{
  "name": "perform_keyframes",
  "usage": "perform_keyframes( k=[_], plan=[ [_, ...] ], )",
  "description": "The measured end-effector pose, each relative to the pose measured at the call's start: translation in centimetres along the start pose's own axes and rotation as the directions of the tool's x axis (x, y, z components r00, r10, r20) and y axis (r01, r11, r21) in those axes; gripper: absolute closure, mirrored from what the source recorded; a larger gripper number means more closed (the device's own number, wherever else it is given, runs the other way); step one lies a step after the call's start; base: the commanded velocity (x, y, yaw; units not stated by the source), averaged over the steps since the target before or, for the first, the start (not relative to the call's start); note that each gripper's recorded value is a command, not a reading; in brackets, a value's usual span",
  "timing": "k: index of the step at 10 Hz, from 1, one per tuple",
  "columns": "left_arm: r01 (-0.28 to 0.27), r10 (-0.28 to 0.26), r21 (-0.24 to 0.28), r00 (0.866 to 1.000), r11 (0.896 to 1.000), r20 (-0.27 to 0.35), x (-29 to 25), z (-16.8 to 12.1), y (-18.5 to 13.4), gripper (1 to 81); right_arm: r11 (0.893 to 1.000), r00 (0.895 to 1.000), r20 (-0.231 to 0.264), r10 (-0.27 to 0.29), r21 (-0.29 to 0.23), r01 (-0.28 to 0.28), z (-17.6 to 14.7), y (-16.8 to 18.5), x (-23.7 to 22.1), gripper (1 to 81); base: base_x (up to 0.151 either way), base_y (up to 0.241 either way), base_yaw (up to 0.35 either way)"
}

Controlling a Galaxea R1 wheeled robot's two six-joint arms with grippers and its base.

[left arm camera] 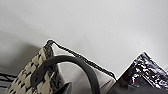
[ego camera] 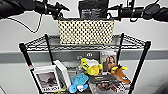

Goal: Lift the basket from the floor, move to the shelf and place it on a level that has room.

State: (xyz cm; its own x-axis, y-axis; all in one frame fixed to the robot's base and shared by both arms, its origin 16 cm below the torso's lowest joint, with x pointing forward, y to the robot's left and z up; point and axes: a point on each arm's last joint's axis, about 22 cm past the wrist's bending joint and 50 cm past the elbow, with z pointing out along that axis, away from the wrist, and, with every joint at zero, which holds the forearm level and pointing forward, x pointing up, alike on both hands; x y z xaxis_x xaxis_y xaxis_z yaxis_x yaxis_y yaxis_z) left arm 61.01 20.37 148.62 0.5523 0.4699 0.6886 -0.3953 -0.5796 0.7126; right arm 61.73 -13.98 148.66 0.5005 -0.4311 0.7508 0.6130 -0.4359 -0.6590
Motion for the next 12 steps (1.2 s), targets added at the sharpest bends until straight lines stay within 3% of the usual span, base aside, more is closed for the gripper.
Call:
perform_keyframes(
  k=[4, 6, 9, 12],
  plan=[
    [0.011, -0.011, 0.029, 1.0, 1.0, -0.01, -0.1, -4.6, -3.0, 1.0, 1.0, 1.0, -0.028, -0.009, -0.004, 0.008, -5.0, 0.4, 0.9, 1.0, 0.0, 0.0, 0.0],
    [-0.007, 0.008, 0.02, 1.0, 1.0, -0.016, -0.5, -7.0, -2.8, 1.0, 1.0, 1.0, -0.022, -0.018, 0.006, 0.018, -7.4, -0.2, 0.3, 1.0, 0.0, 0.0, 0.0],
    [0.026, -0.021, 0.059, 0.996, 0.998, -0.088, 1.5, -12.6, -5.8, 1.0, 1.0, 0.997, -0.07, -0.019, -0.016, 0.018, -12.1, 0.7, 1.7, 1.0, 0.0, 0.0, 0.0],
    [0.068, -0.044, 0.166, 0.988, 0.984, -0.146, 2.4, -19.2, -11.8, 1.0, 0.991, 0.993, -0.115, -0.021, -0.133, 0.005, -20.0, 6.1, 3.0, 1.0, 0.0, 0.0, 0.0]
  ],
)
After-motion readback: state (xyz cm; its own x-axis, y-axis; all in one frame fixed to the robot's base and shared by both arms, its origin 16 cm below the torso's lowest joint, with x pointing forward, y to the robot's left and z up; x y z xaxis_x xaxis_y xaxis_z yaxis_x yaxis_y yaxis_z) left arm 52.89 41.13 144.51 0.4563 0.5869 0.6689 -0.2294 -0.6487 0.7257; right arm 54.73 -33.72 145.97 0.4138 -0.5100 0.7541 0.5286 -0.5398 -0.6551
